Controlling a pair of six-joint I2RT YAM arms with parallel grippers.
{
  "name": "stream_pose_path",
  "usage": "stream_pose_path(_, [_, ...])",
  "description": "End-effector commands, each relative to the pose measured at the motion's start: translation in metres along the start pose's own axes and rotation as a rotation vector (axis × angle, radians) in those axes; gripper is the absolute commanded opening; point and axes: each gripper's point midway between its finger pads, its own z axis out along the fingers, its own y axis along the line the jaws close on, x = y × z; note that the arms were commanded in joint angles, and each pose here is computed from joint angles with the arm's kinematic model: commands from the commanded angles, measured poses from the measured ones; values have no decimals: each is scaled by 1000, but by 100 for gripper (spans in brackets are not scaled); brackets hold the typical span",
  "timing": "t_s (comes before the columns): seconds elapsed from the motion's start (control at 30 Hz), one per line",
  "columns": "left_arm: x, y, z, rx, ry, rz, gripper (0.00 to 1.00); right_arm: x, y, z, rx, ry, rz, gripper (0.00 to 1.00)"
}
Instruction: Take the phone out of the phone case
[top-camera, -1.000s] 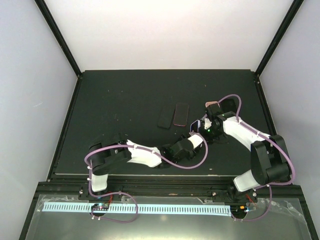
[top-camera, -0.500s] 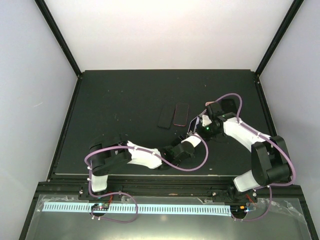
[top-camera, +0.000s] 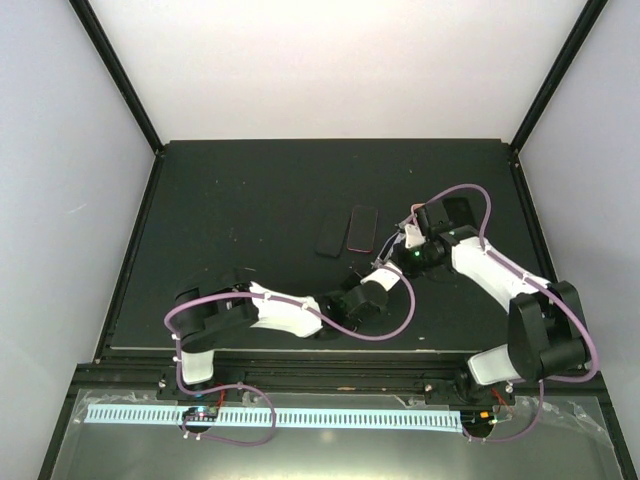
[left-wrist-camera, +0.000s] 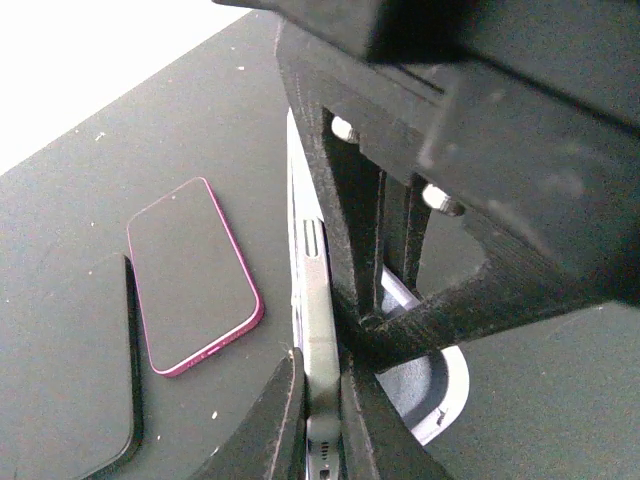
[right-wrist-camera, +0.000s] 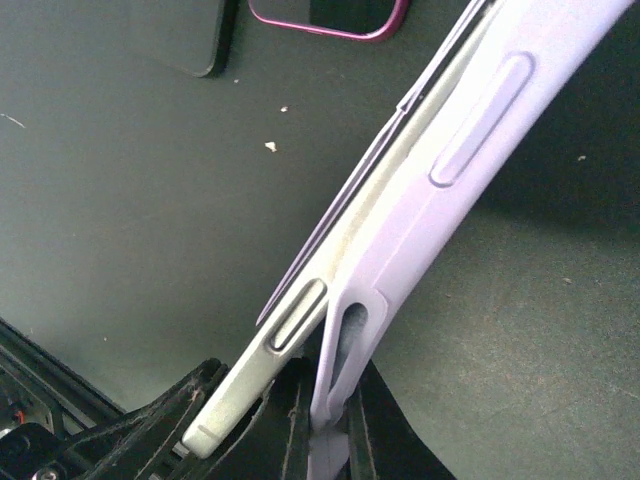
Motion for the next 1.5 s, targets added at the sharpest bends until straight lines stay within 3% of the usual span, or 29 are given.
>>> stream_pose_path(0.0, [-5, 46, -5, -146, 12, -50, 2, 23, -2, -14, 17, 45, -55, 1])
stream_pose_path(0.23, [-32, 61, -24, -114, -36, -189, 2, 11, -26, -23, 173, -41, -81, 1])
stream_pose_path(0.6, [-44, 98, -51, -92, -86, -407, 2, 6, -28, -28, 197, -81, -107, 1])
stream_pose_path(0.83, [-31, 145, -62, -216, -66, -301, 1, -29, -27, -36, 268, -98, -237, 1])
stream_pose_path(0.97, [-16, 179, -72, -310, -38, -238, 2, -50, -30, -31, 201, -73, -253, 1])
stream_pose_path(1.3, [21, 229, -104, -417, -6, -290, 2, -88, -52, -14, 35, -10, -175, 1])
stream_pose_path(1.47, [39, 240, -109, -454, 36, -310, 2, -107, -70, -7, 67, -38, -155, 1])
